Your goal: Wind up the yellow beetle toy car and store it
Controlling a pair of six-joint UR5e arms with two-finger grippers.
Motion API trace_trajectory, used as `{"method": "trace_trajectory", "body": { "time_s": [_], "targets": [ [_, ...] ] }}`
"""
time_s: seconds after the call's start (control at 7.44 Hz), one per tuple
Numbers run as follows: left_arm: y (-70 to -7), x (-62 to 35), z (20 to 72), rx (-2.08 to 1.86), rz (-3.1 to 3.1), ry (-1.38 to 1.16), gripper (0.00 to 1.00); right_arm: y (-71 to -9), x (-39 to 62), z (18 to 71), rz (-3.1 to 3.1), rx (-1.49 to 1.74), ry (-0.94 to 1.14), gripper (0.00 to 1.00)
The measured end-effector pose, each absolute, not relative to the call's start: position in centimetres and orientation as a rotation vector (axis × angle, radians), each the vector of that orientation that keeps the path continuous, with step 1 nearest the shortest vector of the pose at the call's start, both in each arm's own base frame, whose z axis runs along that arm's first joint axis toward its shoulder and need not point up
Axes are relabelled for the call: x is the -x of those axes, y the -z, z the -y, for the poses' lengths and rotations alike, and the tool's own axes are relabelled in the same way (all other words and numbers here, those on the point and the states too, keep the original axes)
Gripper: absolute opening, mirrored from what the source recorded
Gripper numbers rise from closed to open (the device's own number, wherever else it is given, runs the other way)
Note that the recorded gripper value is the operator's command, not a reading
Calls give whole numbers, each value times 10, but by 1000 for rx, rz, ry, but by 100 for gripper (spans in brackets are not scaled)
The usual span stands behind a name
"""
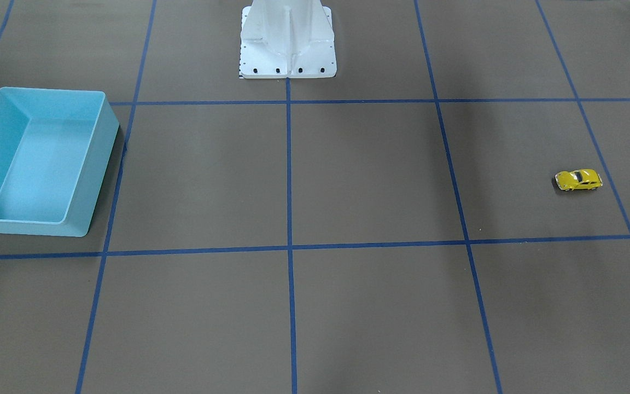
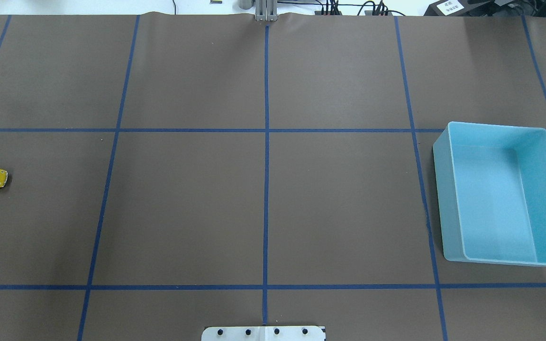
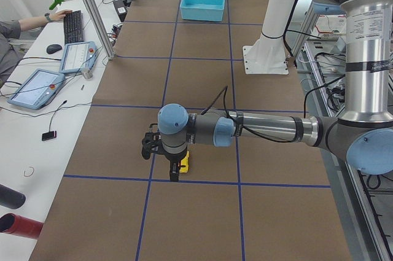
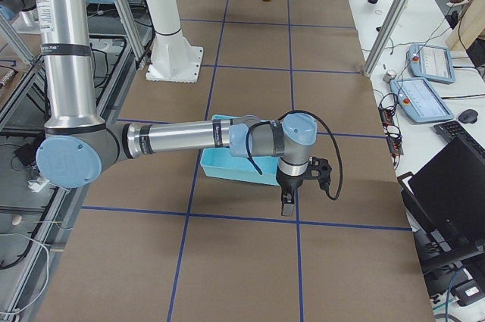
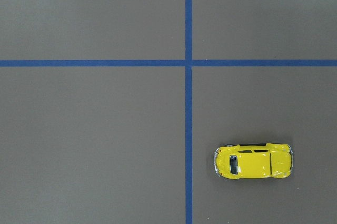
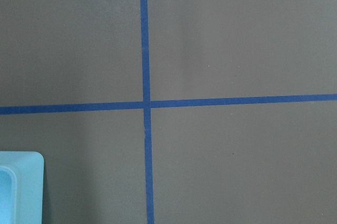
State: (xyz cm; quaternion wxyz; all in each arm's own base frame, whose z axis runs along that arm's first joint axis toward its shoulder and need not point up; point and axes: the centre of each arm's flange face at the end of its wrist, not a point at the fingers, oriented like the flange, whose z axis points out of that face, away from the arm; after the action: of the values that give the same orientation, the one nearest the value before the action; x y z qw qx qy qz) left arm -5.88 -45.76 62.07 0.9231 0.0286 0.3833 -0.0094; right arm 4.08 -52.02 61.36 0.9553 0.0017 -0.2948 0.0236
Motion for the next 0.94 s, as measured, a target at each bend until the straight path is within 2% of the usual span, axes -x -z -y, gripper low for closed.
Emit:
{"method": "trace_trajectory", "body": {
  "time_s": [0.54, 0.94],
  "targets": [
    [-597, 59, 461, -108, -771, -5, 100, -614, -41, 520, 598, -2, -49, 100],
    [-570, 45, 465, -224, -746, -242, 100, -619, -41, 516, 597, 8, -52, 100]
  ]
}}
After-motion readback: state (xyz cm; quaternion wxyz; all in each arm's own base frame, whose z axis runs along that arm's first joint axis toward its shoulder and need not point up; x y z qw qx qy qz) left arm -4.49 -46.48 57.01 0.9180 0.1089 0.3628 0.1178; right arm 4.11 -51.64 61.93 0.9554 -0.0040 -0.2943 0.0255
